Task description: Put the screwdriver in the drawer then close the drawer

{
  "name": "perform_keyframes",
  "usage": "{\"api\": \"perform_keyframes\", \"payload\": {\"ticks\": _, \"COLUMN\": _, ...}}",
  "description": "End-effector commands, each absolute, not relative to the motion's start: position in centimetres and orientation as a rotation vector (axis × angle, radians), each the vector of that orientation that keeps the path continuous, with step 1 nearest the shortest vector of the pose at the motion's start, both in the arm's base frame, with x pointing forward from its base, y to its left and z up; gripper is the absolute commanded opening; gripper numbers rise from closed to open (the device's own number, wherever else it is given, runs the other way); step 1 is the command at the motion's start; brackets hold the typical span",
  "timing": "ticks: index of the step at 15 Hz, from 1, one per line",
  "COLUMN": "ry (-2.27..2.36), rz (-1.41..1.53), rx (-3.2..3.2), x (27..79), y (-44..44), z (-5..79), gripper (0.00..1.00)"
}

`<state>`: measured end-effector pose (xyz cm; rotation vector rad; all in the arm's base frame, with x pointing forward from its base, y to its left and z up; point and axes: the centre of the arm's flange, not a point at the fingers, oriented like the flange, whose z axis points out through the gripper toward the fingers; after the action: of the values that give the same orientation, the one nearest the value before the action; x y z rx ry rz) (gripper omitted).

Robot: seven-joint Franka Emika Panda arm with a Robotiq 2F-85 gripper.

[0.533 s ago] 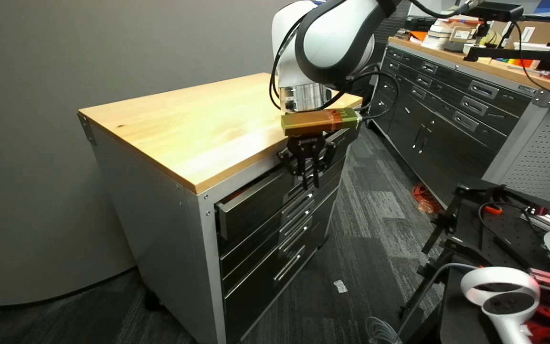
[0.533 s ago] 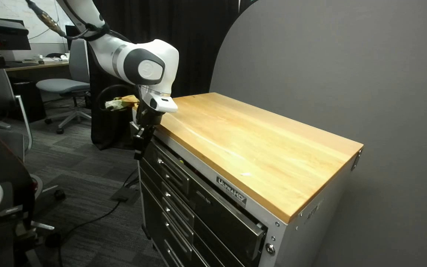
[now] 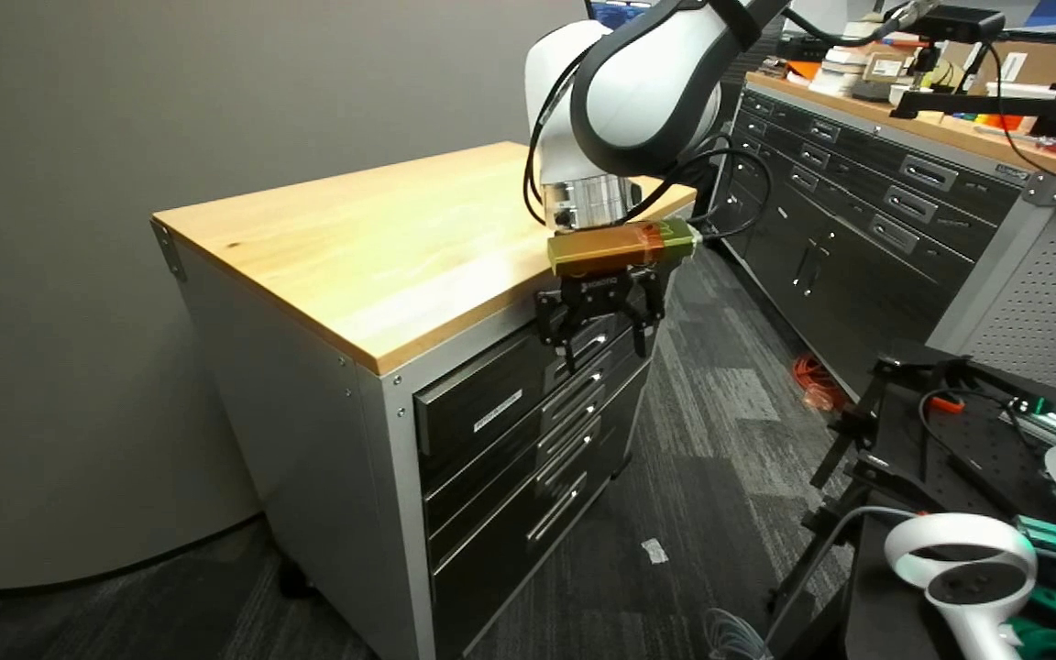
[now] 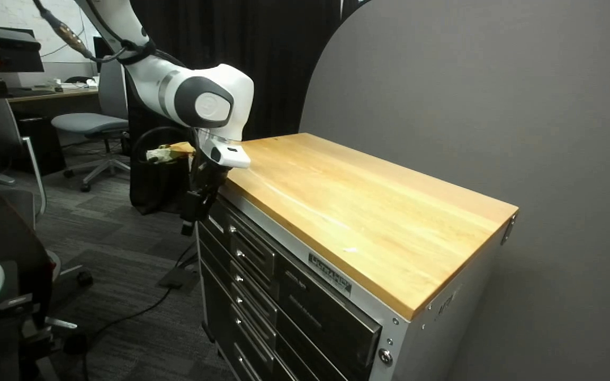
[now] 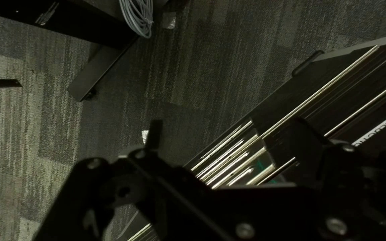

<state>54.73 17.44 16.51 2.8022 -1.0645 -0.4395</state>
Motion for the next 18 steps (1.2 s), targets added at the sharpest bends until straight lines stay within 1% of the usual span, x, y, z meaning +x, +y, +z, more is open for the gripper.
{"api": "perform_keyframes", "payload": {"ticks": 1, "ry": -0.858, "rz": -0.430, "rx": 2.897, "x": 54.1, "y": 20.3, "z": 23.4, "gripper": 1.00}}
{"api": "perform_keyframes", "payload": {"ticks": 7, "ry": -0.845, "rz": -0.404, "rx": 2.898, "x": 54.3, "y": 20.5, "z": 23.4, "gripper": 1.00}}
{"api": "perform_keyframes", "payload": {"ticks": 8, "ry": -0.779, "rz": -0.395, "rx": 2.939, "x": 53.7, "y": 19.5, "z": 24.7, "gripper": 1.00}}
{"api": "perform_keyframes", "payload": {"ticks": 11, "ry": -0.545, "rz": -0.396, "rx": 3.022, "x": 53.3, "y": 21.5, "z": 31.0, "gripper": 1.00}}
{"api": "perform_keyframes", "payload": {"ticks": 18, "ry": 0.056, "rz": -0.411, "rx": 3.099, "x": 49.7, "y": 23.5, "z": 47.8, "gripper": 1.00}}
